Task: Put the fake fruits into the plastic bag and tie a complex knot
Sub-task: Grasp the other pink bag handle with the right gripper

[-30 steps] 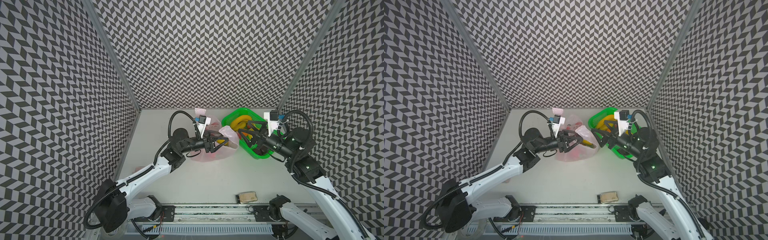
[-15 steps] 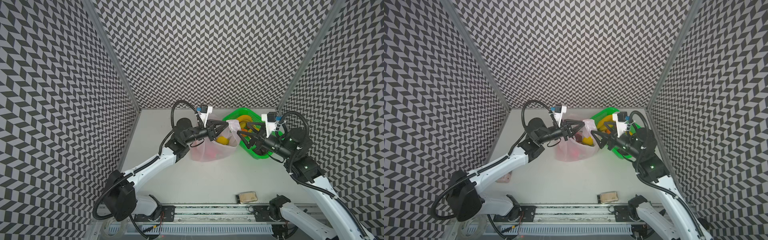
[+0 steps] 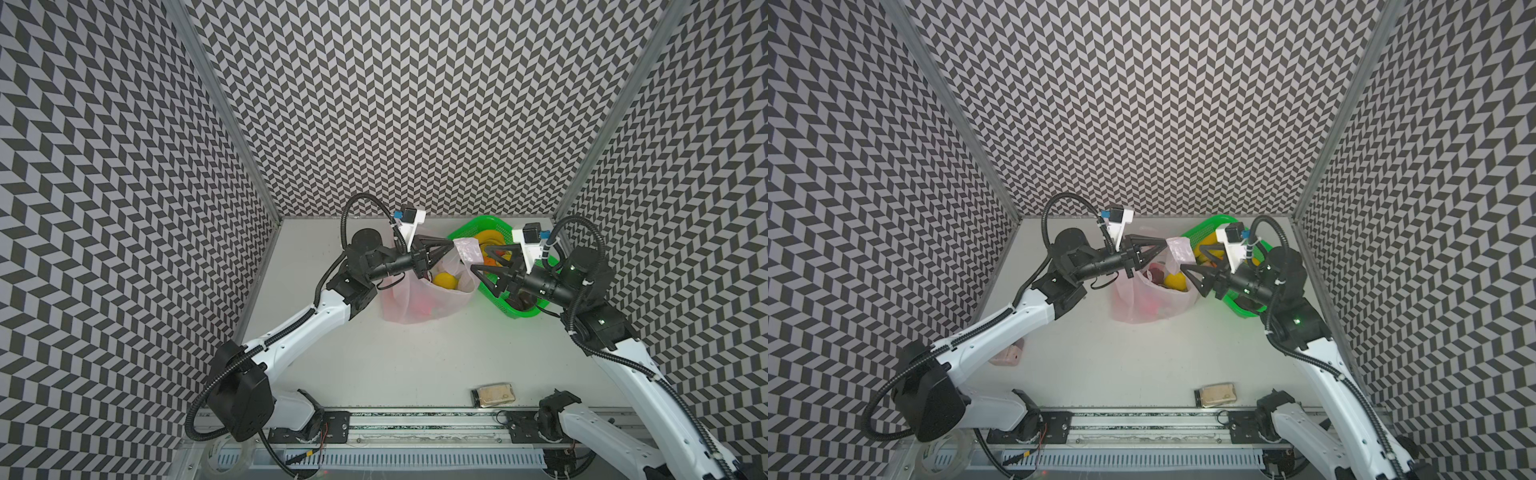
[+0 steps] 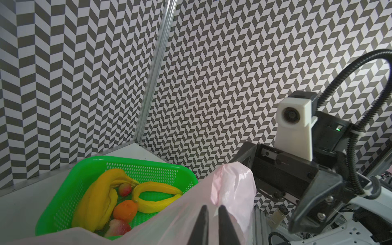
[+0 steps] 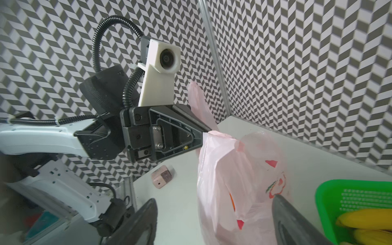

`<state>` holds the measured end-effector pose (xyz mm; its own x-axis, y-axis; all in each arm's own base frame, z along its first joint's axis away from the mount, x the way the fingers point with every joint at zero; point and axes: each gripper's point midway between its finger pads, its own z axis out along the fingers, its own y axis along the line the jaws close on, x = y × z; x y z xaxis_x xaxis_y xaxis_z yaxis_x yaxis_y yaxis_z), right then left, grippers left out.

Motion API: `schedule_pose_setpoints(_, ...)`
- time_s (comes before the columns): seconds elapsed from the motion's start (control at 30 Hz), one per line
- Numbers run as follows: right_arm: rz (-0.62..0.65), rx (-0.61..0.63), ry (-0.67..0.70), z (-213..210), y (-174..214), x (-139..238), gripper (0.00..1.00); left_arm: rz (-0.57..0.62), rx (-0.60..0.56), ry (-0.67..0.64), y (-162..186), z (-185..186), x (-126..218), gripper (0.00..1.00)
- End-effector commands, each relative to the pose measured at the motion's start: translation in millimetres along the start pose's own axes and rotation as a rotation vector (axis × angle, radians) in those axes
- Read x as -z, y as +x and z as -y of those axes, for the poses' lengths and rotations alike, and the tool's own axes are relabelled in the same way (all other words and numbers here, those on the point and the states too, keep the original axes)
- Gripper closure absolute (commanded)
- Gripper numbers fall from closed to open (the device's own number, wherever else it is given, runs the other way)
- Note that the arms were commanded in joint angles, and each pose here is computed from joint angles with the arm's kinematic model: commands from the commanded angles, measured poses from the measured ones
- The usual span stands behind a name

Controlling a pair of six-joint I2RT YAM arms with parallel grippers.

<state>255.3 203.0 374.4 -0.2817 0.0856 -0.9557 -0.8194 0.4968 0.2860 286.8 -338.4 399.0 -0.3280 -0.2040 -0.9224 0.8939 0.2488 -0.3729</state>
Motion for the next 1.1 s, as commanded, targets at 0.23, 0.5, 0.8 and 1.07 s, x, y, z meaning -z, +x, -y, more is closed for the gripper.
schedule_pose_setpoints(0.23,0.026,0.020,-0.216,-20,-11,-15,0.64,-0.005,-0.109,-0.034,-35,5,40,0.53)
schedule_pose_setpoints(0.5,-0.014,0.066,-0.228,-20,-2,-22,0.41,-0.044,-0.110,-0.030,-30,6,40,0.40)
schedule_pose_setpoints(0.8,-0.095,0.100,-0.245,-26,4,-46,0.64,-0.078,-0.143,-0.052,-30,3,47,0.35)
schedule_pose_setpoints(1.07,-0.015,0.126,-0.351,-44,-11,-42,1.00,-0.076,-0.142,-0.003,-40,14,60,0.28)
